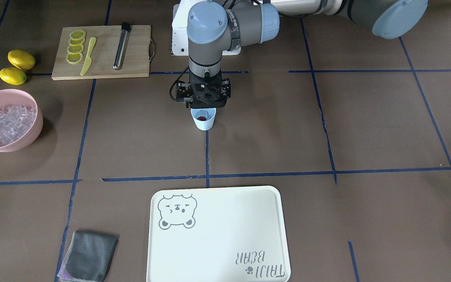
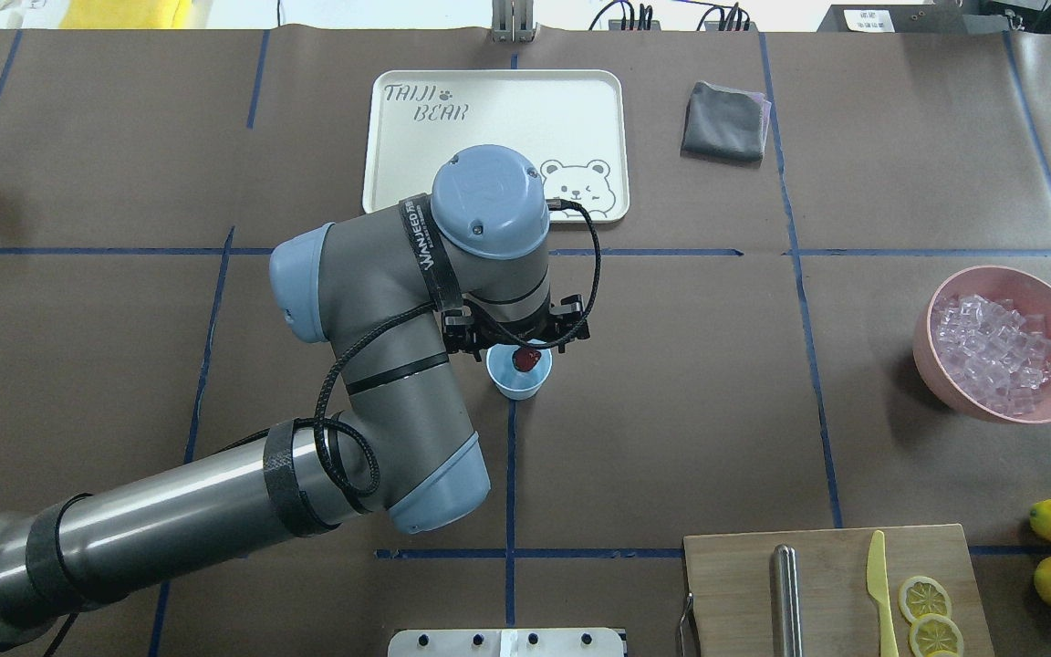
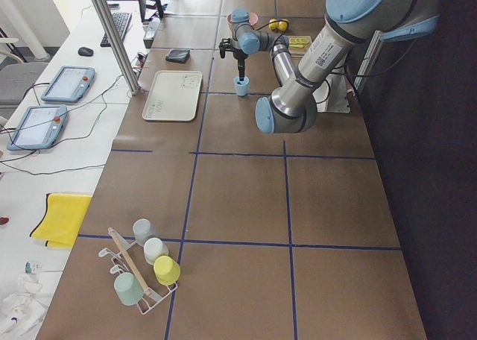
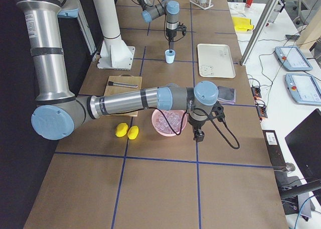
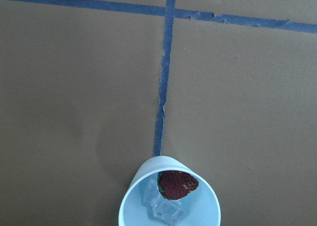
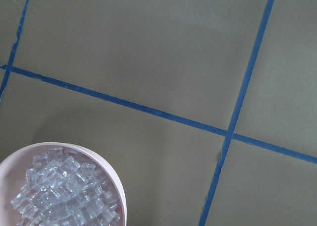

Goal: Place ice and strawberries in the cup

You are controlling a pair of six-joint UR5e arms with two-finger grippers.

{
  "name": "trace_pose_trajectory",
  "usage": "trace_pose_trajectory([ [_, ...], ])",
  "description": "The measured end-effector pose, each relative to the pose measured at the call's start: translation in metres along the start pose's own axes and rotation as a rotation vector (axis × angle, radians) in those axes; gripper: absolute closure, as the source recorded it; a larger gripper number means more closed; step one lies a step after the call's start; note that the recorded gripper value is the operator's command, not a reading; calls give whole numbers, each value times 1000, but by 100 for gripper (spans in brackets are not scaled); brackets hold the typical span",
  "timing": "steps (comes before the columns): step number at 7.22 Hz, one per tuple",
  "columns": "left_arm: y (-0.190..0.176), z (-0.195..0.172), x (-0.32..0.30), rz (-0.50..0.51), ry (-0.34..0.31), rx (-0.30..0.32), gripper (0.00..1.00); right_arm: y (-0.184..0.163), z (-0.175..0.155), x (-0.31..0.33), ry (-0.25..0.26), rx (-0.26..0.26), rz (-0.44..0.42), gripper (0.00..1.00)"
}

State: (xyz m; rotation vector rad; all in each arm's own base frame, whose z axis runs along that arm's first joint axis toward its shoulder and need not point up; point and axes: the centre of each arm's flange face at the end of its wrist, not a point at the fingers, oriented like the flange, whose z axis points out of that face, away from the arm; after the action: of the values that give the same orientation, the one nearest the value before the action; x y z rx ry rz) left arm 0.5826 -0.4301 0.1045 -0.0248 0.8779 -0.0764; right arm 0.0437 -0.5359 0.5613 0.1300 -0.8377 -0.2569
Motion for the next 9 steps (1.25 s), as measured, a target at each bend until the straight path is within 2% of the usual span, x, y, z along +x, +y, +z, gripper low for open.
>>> trace_pose_trajectory([
  [3, -13, -19, -21, 6, 10, 26, 0, 2, 0, 1, 0, -1, 3, 0],
  [5, -41, -42, -61, 59, -48, 53, 0, 3, 2, 3, 0, -4, 7, 0],
  [7, -81, -64, -134, 130, -115, 51, 0, 5, 4, 5, -1, -8, 13, 0],
  [9, -118, -90, -238, 191, -140, 30, 0, 5, 6, 8, -1, -13, 21, 0],
])
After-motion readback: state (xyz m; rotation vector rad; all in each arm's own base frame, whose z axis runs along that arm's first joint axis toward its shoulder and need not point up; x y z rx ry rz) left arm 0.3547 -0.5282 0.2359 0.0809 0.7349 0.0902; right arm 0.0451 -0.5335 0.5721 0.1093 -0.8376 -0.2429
